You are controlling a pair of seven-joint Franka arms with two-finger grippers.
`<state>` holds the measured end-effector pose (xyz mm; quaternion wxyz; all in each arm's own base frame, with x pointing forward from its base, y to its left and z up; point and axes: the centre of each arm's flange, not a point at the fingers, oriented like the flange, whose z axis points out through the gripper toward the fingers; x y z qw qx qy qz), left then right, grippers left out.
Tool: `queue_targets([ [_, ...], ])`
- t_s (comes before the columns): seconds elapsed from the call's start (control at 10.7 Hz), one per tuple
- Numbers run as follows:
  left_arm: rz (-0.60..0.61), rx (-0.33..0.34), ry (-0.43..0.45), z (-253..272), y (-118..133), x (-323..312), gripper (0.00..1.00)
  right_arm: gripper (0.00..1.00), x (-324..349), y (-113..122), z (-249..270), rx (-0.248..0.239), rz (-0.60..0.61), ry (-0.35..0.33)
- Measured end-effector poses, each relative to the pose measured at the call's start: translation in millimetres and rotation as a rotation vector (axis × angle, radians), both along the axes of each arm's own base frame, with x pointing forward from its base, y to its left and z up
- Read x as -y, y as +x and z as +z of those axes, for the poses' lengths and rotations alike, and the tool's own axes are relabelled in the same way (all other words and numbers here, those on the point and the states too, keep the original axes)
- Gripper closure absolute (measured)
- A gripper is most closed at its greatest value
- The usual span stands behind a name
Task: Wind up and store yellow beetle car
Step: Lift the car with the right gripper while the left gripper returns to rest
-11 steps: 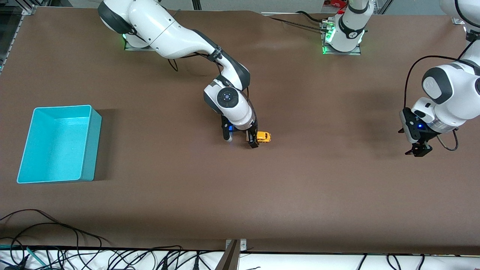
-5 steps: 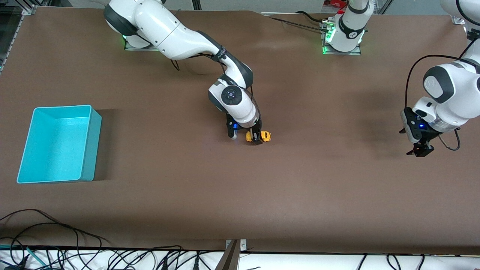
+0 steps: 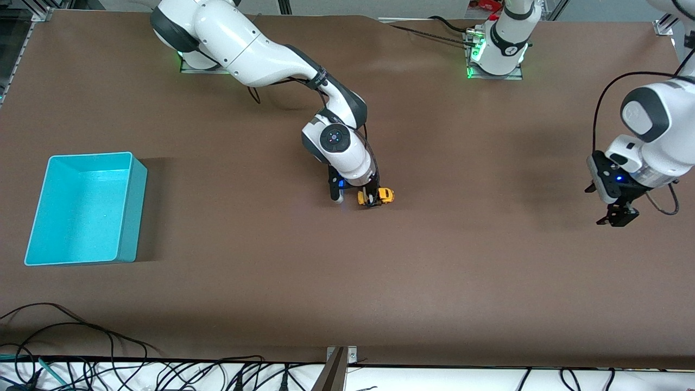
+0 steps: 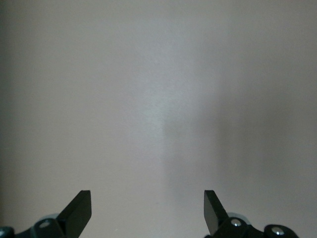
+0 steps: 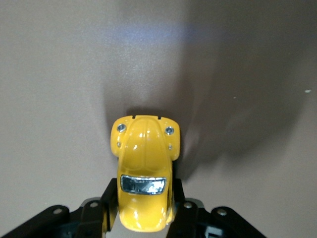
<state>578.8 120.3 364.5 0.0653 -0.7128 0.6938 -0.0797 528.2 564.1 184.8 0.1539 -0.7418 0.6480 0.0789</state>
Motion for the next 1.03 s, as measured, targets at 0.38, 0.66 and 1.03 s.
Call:
queue_targets([
  [0.38,0.074,0.032,-0.047,77,-17,25,0.0,0.54,6,17,55,0.045,0.076,-0.047],
  [0.66,0.215,-0.002,-0.104,122,-35,38,0.0,0.54,42,47,109,0.084,0.2,-0.103],
  [1.03,0.5,-0.1,-0.142,181,-53,61,0.0,0.54,128,96,158,0.046,0.382,-0.127],
])
